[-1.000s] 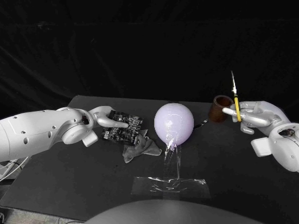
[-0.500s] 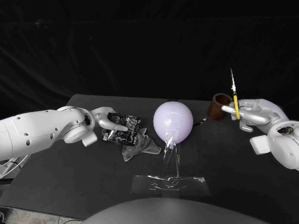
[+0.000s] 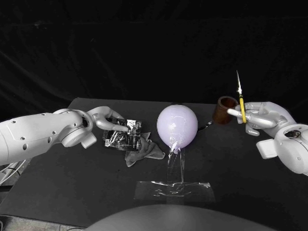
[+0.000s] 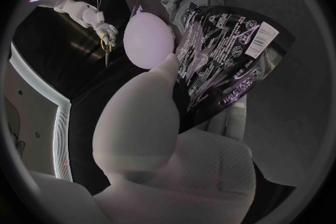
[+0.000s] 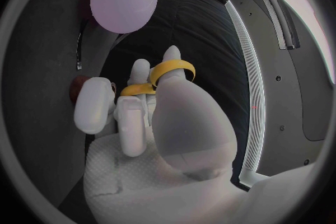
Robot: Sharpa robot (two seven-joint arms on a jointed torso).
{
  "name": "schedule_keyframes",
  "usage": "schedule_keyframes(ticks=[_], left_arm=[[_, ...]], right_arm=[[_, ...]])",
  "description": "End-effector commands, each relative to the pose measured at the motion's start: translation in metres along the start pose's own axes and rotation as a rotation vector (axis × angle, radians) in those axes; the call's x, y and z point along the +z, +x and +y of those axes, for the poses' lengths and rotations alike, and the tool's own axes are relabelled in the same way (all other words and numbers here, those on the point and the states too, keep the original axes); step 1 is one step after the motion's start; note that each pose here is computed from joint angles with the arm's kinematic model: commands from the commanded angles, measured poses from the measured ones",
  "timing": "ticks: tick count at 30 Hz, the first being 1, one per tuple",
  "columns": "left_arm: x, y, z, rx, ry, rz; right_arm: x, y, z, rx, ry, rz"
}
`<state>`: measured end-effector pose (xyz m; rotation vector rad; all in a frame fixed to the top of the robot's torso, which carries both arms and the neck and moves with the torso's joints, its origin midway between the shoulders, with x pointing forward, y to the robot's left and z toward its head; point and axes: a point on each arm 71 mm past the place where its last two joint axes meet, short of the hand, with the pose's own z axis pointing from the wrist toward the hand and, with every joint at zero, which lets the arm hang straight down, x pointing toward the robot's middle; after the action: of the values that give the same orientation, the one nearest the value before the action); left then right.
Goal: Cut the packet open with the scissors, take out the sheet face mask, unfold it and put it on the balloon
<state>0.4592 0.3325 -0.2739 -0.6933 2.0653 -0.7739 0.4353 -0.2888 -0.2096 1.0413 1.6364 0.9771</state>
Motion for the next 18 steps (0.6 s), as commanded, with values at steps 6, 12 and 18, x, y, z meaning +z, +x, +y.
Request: schedule_keyframes(ticks=[6, 12, 18], left_arm=[[0.0011, -0.0090, -0.0058, -0.022, 0.100, -0.033], [0.0016, -0.0185, -0.0095, -0.033, 0.138, -0.061], [0.0034, -0.0265, -0.0162, -0.072, 0.193, -0.101]], right_arm=[[0.000, 0.001, 0.001, 0.000, -0.017, 0.016], [0.000, 0.001, 0.001, 0.000, -0.016, 0.017], [0.000, 0.000, 0.001, -0.001, -0.015, 0.016]])
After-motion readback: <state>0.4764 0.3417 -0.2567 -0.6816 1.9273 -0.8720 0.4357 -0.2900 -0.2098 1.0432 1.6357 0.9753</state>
